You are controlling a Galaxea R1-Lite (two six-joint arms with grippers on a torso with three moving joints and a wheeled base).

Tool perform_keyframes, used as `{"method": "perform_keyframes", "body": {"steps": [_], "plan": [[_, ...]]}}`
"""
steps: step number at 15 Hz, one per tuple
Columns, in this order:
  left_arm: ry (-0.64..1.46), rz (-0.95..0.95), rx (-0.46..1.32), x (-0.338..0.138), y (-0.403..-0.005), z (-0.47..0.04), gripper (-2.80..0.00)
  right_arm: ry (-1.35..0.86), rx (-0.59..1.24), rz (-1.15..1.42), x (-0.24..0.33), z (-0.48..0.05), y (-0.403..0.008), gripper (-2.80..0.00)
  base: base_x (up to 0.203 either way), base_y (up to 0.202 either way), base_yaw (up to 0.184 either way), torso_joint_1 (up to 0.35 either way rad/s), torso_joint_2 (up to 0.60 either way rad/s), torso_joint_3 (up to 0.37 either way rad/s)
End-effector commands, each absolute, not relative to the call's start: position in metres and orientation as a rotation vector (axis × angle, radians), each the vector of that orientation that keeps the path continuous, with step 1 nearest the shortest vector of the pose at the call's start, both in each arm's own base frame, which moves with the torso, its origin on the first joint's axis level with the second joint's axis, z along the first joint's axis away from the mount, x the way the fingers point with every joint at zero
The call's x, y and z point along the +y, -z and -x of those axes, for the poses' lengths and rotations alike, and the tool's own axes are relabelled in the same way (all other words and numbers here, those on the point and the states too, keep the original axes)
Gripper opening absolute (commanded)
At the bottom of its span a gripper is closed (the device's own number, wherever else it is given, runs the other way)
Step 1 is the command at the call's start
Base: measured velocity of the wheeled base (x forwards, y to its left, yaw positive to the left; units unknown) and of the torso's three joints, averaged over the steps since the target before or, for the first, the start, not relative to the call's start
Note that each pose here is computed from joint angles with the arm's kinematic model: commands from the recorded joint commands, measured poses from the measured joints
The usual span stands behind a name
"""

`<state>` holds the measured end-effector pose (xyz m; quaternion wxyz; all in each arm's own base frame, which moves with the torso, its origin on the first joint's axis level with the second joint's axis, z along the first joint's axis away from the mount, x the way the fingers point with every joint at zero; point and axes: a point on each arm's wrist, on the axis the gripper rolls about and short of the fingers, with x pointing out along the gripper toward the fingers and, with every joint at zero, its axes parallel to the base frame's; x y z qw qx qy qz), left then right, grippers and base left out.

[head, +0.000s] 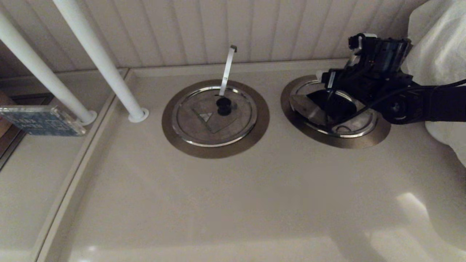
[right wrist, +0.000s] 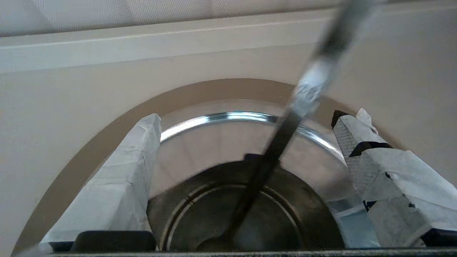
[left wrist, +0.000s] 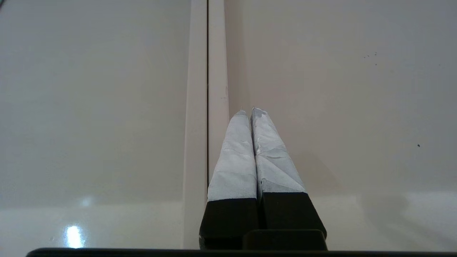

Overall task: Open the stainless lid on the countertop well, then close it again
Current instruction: Stir with a spoon

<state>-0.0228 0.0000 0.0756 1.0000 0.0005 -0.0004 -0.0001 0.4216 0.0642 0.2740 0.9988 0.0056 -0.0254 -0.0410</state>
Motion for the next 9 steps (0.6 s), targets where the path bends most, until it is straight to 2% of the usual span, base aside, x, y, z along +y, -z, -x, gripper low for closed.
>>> {"method": "perform_keyframes", "body": {"steps": [1, 6, 9], "plan": [[0.000, -0.002, -0.002, 0.000, -0.076, 0.023, -2.80, 0.085, -0.068, 0.010, 0.061, -0.404, -0.287, 0.00, 0.000, 0.000, 0.000, 0.000, 0.00, 0.000], [0.000, -0.002, 0.000, 0.000, -0.075, 0.023, -2.80, 0.083, -0.037, 0.101, 0.061, -0.389, -0.287, 0.00, 0.000, 0.000, 0.000, 0.000, 0.00, 0.000], [0.000, -0.001, -0.001, 0.000, -0.076, 0.023, -2.80, 0.061, -0.069, 0.093, 0.061, -0.364, -0.304, 0.00, 0.000, 0.000, 0.000, 0.000, 0.00, 0.000]]}}
